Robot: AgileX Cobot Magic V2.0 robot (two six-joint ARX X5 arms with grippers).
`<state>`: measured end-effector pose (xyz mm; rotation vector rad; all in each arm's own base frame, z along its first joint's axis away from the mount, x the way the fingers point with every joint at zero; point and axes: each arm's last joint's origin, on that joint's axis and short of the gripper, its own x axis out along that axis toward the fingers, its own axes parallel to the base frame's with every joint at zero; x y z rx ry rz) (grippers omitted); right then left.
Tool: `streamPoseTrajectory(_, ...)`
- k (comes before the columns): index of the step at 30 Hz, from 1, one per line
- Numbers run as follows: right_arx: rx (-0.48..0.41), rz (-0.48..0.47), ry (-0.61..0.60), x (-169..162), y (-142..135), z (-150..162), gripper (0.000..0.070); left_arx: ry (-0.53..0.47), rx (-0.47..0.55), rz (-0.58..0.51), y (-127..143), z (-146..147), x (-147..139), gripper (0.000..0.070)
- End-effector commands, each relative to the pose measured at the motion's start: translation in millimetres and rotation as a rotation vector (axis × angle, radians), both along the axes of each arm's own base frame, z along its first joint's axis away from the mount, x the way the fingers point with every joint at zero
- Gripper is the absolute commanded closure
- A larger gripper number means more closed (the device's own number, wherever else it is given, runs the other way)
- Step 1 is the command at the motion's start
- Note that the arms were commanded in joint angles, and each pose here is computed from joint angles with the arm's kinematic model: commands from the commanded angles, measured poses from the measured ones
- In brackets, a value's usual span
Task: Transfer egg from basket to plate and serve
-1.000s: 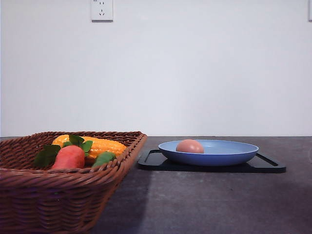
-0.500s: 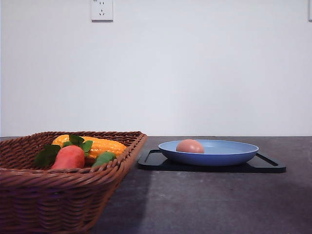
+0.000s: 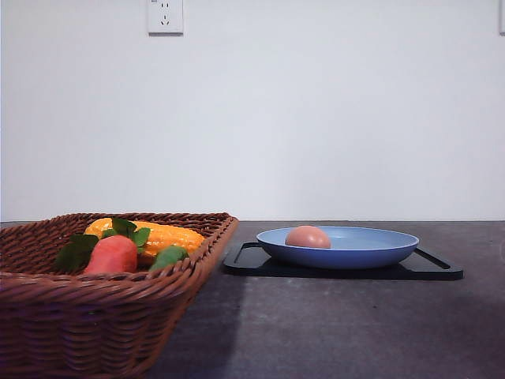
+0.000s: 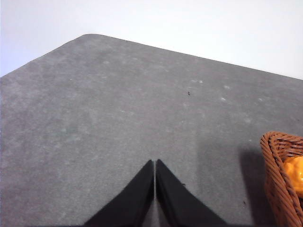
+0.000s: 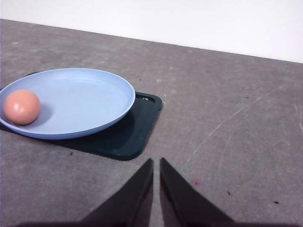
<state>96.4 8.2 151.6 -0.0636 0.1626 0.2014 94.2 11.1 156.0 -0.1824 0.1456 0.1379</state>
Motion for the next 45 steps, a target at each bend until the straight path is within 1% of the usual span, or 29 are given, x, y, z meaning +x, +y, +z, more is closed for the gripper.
streamPoseTrajectory(1, -0.001, -0.003, 0.001, 0.2, -0.2, -1.7, 0.0700, 0.031, 0.002, -0.003, 0.1, -9.7, 1.2, 0.0700)
streamPoseTrajectory(45, -0.001, -0.003, 0.001, 0.2, -0.2, -1.7, 0.0700, 0.031, 0.002, -0.003, 0.2, -9.7, 1.2, 0.0700)
